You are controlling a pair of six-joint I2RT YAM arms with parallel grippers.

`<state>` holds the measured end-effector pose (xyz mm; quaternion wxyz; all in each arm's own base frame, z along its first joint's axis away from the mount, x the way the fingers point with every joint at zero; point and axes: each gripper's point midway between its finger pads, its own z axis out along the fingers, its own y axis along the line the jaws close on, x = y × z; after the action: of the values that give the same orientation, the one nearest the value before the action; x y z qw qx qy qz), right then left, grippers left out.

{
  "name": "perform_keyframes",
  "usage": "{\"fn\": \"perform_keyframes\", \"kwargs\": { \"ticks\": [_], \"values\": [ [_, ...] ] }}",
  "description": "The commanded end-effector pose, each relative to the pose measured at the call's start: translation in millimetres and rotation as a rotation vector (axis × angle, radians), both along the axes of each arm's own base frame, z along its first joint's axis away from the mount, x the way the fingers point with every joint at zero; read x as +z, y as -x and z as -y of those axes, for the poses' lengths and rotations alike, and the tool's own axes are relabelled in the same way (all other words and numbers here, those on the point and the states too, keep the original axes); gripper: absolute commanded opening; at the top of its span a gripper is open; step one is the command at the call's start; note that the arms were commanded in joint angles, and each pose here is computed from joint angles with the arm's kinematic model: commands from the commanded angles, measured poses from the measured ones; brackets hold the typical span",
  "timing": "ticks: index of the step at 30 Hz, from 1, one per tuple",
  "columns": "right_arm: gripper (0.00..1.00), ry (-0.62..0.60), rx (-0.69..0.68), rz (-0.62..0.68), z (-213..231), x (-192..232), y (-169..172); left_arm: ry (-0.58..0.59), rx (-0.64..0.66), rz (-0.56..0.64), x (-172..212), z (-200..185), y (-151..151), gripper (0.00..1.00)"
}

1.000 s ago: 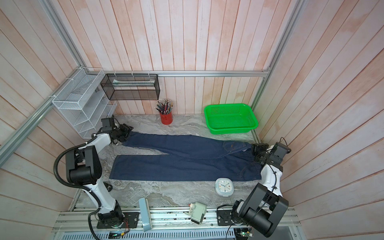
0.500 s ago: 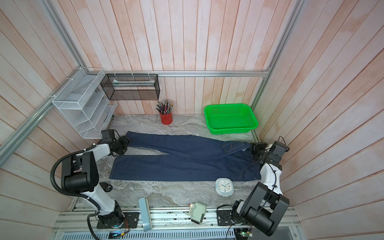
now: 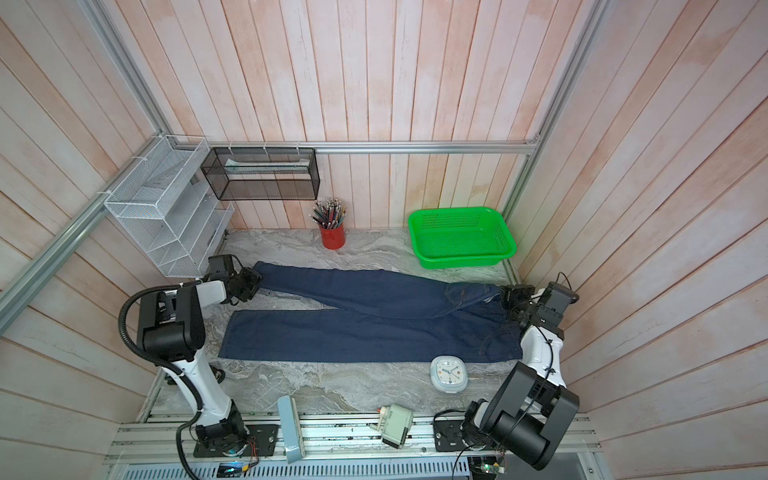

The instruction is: Fold and stack the trousers

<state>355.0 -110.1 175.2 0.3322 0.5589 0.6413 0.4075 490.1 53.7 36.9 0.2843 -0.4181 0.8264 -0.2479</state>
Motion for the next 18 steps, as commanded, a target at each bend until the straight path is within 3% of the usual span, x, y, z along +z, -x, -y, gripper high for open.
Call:
{"fn": "perform_keyframes", "kwargs": {
  "ticks": [1, 7, 12, 18],
  "values": [
    [0.0, 0.029, 0.0, 0.032, 3.8, 13.4, -8.4, 0.017, 0.001, -0.084, -29.4, 0.9, 10.6, 0.41],
    [0.0, 0.03, 0.0, 0.035, 2.6, 15.2, -10.2, 0.019, -0.02, -0.045, -16.7, 3.2, 6.0, 0.0],
    [0.0, 0.023, -0.001, 0.051, 1.2, 25.7, -9.5, 0.022, -0.047, 0.061, 48.1, 11.0, 14.5, 0.0],
    [0.0, 0.013, -0.048, 0.052, 6.2, 35.4, 5.8, 0.022, -0.033, 0.144, 131.2, 8.8, 69.6, 0.0]
  ]
}}
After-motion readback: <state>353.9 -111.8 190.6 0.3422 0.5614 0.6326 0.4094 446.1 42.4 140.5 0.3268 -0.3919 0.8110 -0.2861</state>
